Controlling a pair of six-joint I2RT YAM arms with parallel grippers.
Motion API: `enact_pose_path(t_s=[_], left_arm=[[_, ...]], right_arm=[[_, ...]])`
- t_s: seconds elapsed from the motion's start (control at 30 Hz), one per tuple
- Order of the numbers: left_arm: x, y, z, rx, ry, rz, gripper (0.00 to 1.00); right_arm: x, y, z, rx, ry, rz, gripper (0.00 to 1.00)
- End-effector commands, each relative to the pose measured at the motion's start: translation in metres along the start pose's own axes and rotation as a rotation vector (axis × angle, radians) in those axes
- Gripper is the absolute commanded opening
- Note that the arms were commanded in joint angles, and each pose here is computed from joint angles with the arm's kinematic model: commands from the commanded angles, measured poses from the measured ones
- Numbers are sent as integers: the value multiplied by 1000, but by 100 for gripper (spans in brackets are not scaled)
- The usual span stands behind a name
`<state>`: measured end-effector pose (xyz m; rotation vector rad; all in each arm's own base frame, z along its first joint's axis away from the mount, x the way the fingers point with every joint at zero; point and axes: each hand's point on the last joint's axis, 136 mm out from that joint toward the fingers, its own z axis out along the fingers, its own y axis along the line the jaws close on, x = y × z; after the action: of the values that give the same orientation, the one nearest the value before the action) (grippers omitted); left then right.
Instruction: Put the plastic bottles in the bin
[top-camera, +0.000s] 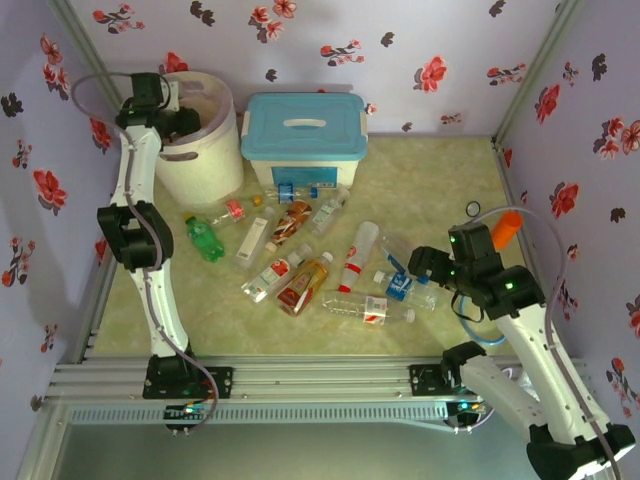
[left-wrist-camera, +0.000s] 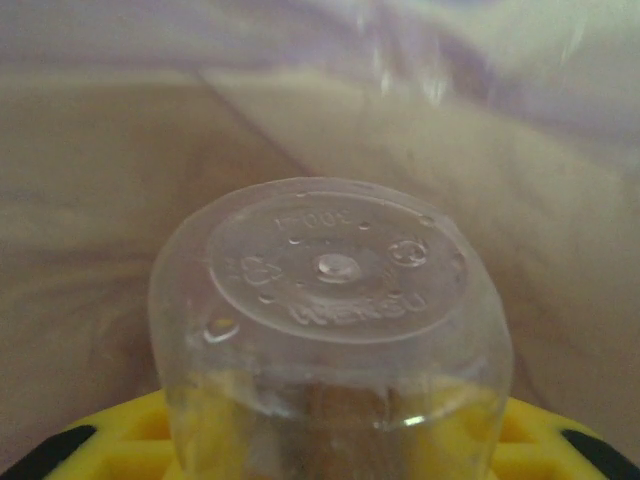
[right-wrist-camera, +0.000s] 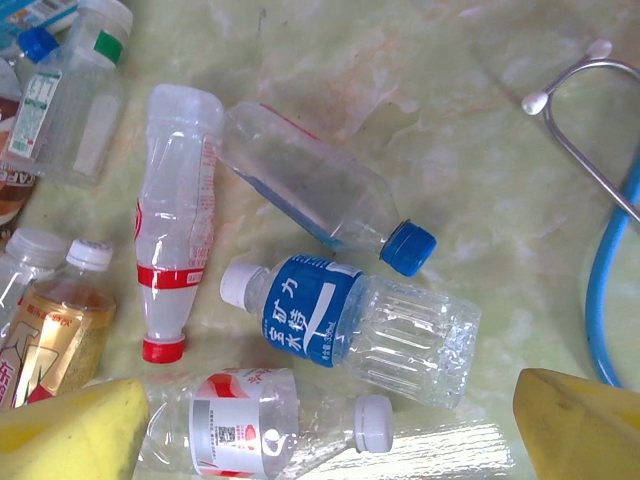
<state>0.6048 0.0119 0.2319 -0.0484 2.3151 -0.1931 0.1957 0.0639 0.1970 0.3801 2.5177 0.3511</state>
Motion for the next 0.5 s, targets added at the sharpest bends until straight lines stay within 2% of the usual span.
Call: enact_pose_path(t_s=[0.0, 0.17, 0.33, 0.47], left_arm=[[20, -3, 11, 2, 54, 37, 31], [34, -6, 21, 10, 82, 69, 44], [43, -7, 28, 14, 102, 78, 60], [44, -8, 31, 17, 107, 81, 81]], right_arm=[[0, -15, -1, 52, -21, 55, 95], [1, -23, 3, 58, -32, 116, 95], [3, -26, 6, 44, -38, 148, 96], [2, -28, 6, 38, -45, 163, 97]])
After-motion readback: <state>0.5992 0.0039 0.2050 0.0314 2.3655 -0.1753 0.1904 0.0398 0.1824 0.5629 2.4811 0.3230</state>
